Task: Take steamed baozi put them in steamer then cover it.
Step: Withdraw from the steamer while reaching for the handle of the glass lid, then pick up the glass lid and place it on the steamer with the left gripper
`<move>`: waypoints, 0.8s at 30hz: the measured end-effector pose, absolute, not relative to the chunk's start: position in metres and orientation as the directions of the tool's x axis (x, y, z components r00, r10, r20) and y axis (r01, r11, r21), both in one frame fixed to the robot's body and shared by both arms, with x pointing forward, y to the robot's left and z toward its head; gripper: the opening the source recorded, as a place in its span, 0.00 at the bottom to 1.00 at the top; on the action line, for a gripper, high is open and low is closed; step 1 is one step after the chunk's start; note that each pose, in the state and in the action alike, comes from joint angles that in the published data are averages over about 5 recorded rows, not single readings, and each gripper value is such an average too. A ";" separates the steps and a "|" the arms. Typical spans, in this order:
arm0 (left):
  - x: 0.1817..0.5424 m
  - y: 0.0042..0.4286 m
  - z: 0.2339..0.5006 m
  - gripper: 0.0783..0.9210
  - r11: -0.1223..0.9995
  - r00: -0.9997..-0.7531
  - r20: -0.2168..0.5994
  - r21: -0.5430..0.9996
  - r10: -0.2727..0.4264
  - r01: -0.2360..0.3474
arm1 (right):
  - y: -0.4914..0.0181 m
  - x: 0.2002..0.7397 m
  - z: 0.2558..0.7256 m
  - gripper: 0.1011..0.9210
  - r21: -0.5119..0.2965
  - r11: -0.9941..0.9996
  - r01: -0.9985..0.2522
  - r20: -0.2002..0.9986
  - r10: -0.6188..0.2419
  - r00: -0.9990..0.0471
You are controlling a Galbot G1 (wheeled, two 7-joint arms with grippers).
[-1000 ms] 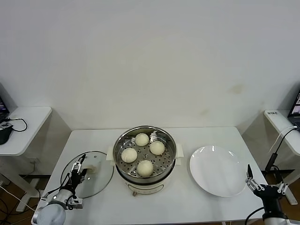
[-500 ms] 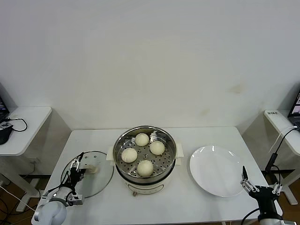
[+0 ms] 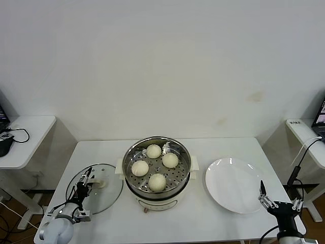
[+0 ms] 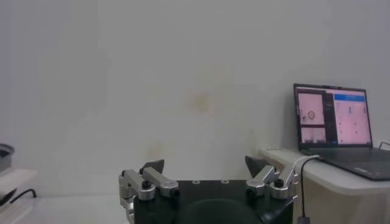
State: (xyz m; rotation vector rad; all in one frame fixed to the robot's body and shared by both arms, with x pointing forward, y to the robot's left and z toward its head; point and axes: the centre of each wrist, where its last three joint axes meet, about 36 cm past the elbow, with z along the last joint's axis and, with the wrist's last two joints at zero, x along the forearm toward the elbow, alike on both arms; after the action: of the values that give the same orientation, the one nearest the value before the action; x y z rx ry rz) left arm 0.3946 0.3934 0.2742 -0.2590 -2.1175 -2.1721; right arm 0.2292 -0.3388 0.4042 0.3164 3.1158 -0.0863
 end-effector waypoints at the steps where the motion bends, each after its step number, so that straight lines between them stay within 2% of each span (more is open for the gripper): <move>1: 0.394 0.394 0.274 0.55 -0.029 -0.981 0.189 0.982 0.049 0.188 | -0.339 0.229 0.404 0.88 -0.054 0.978 0.200 -0.014 0.200 -0.980; 7: 0.391 0.397 0.270 0.34 -0.035 -0.979 0.195 0.980 0.049 0.194 | -0.338 0.231 0.403 0.88 -0.053 0.979 0.195 -0.013 0.195 -0.981; 14: 0.387 0.402 0.272 0.11 -0.036 -0.985 0.168 0.985 0.041 0.167 | -0.337 0.234 0.403 0.88 -0.051 0.981 0.185 -0.014 0.184 -0.983; 17: 0.384 0.405 0.276 0.07 -0.037 -0.988 0.150 0.988 0.039 0.149 | -0.336 0.235 0.404 0.88 -0.054 0.983 0.176 -0.015 0.176 -0.984; 24: 0.368 0.406 0.294 0.07 -0.035 -0.995 0.100 0.994 0.020 0.099 | -0.336 0.238 0.406 0.88 -0.062 0.985 0.161 -0.022 0.159 -0.987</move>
State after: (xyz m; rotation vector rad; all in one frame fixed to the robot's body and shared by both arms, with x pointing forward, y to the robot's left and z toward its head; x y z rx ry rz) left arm 0.3682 0.4058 0.2944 -0.1324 -2.1437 -2.2169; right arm 0.2377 -0.3364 0.4055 0.2510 3.1127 -0.1001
